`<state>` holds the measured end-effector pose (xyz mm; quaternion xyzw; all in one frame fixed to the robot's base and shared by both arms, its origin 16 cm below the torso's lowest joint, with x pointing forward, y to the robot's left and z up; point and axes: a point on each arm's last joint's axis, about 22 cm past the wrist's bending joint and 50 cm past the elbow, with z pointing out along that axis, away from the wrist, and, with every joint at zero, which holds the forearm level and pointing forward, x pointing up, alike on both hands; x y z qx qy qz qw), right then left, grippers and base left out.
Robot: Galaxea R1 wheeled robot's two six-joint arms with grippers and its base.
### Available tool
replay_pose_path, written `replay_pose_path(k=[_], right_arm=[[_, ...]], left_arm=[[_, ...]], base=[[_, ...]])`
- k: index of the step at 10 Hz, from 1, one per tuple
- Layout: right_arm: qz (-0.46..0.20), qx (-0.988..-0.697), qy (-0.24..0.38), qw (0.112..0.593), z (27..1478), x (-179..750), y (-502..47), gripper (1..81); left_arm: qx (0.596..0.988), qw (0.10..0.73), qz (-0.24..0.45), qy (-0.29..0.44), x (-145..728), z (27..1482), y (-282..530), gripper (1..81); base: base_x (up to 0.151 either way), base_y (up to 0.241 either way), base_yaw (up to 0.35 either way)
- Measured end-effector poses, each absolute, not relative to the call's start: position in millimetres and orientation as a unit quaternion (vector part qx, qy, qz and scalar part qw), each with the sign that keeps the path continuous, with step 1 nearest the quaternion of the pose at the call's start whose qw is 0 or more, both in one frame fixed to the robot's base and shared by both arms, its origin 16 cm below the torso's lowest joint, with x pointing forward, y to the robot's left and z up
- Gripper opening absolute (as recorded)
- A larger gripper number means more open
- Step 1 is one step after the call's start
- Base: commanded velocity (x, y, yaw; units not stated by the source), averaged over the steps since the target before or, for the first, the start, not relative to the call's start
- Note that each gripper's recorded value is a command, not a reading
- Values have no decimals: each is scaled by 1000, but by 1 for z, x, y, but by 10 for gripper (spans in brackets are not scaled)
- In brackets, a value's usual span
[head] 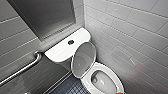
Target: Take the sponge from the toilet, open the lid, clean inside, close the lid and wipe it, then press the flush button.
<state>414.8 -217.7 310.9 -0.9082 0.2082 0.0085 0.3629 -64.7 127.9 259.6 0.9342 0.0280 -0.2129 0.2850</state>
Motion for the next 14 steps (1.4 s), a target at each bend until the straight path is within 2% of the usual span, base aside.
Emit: replay_pose_path(k=[3, 4, 7, 11, 14], right_arm=[[1, -919, 225, 324, 314, 388, -274, 10], [-8, -916, 229, 330, 322, 394, -275, 10], [-21, -895, 222, 386, 374, 415, -241, 10], [-83, -872, 177, 448, 417, 506, -197, 10], [-83, -862, 134, 481, 402, 552, -123, 10]], left_arm=[[934, 285, -212, 27, -65, 260, 128, 811], [934, 285, -212, 26, -65, 260, 128, 811], [934, 286, -212, 25, -65, 260, 128, 811], [934, 286, -212, 25, -65, 260, 128, 811], [934, 286, -212, 25, -64, 259, 128, 811]], base=[[0, 0, 0], [0, 0, 0], [0, 0, 0], [0, 0, 0], [0, 0, 0]])
